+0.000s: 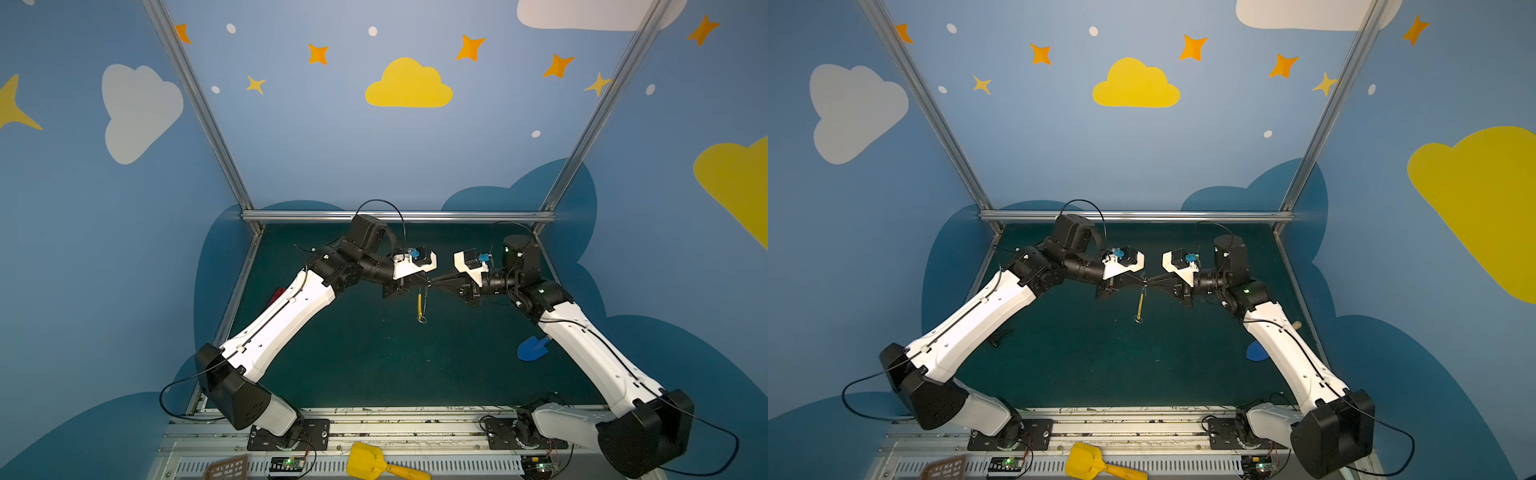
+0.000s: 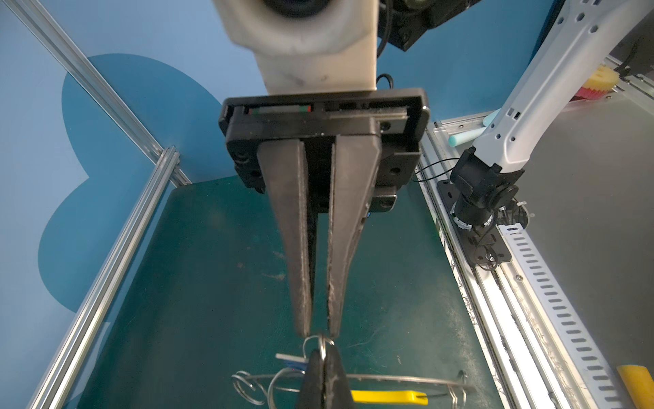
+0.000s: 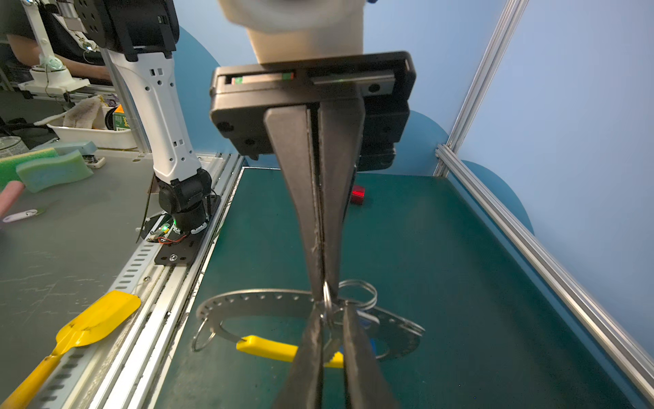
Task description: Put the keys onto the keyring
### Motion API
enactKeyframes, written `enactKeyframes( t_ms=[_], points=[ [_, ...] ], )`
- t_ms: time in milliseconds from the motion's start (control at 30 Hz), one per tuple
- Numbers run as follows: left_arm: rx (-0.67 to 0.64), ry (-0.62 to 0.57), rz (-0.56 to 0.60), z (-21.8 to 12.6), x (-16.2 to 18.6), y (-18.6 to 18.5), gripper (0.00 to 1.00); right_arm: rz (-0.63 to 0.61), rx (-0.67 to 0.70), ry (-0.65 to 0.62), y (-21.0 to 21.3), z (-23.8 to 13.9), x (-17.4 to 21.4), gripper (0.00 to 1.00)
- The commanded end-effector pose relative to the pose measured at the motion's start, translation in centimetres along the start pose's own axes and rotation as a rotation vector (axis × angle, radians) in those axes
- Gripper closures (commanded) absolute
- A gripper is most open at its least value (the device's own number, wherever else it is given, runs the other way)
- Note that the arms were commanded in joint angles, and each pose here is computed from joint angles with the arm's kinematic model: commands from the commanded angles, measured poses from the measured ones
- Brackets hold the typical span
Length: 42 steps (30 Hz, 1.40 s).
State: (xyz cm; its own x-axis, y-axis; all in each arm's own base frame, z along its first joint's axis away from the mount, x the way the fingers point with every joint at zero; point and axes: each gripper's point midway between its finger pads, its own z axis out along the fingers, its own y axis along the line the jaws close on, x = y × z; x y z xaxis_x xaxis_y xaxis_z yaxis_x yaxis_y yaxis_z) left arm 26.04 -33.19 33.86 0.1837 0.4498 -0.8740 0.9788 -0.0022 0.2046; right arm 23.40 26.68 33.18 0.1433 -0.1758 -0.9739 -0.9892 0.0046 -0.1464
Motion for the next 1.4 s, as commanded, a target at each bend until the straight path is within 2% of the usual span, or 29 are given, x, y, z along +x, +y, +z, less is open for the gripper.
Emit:
enactKeyframes(
  t_ms=[0, 67, 167, 267, 333, 400, 433, 867, 1000, 1200, 1367],
  points=[
    [-0.01, -0.065, 0.024, -1.3, -1.6, -0.2, 0.97, -0.011, 0.03, 0.004, -0.2, -0.1, 0.3, 0.73],
    [-0.016, -0.1, 0.006, -1.8, -2.0, 0.1, 0.97, -0.004, 0.104, 0.026, -1.0, -0.6, 1.0, 0.64],
    [-0.016, -0.151, -0.017, -2.3, -2.7, 0.4, 0.97, 0.008, 0.18, 0.009, -1.6, -1.0, 1.4, 0.59],
    [-0.014, -0.198, -0.03, -2.8, -3.4, 0.6, 0.97, 0.019, 0.198, -0.003, -1.9, -1.0, 1.7, 0.55],
    [-0.007, -0.215, -0.039, -2.9, -3.5, 0.7, 0.97, 0.038, 0.184, -0.023, -1.9, -0.8, 1.6, 0.55],
    [0.001, -0.228, -0.04, -2.8, -3.7, 0.6, 0.97, 0.004, 0.159, -0.053, -1.8, -0.5, 0.9, 0.55],
    [0.001, -0.232, -0.041, -2.8, -3.8, 0.7, 0.97, 0.031, 0.146, -0.062, -1.9, -0.2, 0.7, 0.54],
    [0.005, -0.245, -0.049, -2.7, -3.8, 0.7, 0.97, 0.021, 0.084, -0.089, -1.8, 1.6, -0.9, 0.54],
    [-0.004, -0.246, -0.045, -2.7, -3.8, 0.9, 0.97, 0.015, 0.072, -0.084, -1.5, 2.0, -0.8, 0.6],
    [-0.027, -0.241, -0.041, -2.9, -3.8, 1.2, 0.97, -0.017, 0.13, -0.031, -1.9, 1.8, 0.4, 0.82],
    [-0.04, -0.24, -0.044, -3.2, -3.7, 1.5, 0.97, -0.042, 0.2, -0.01, -2.3, 1.3, 0.8, 0.96]
  ],
)
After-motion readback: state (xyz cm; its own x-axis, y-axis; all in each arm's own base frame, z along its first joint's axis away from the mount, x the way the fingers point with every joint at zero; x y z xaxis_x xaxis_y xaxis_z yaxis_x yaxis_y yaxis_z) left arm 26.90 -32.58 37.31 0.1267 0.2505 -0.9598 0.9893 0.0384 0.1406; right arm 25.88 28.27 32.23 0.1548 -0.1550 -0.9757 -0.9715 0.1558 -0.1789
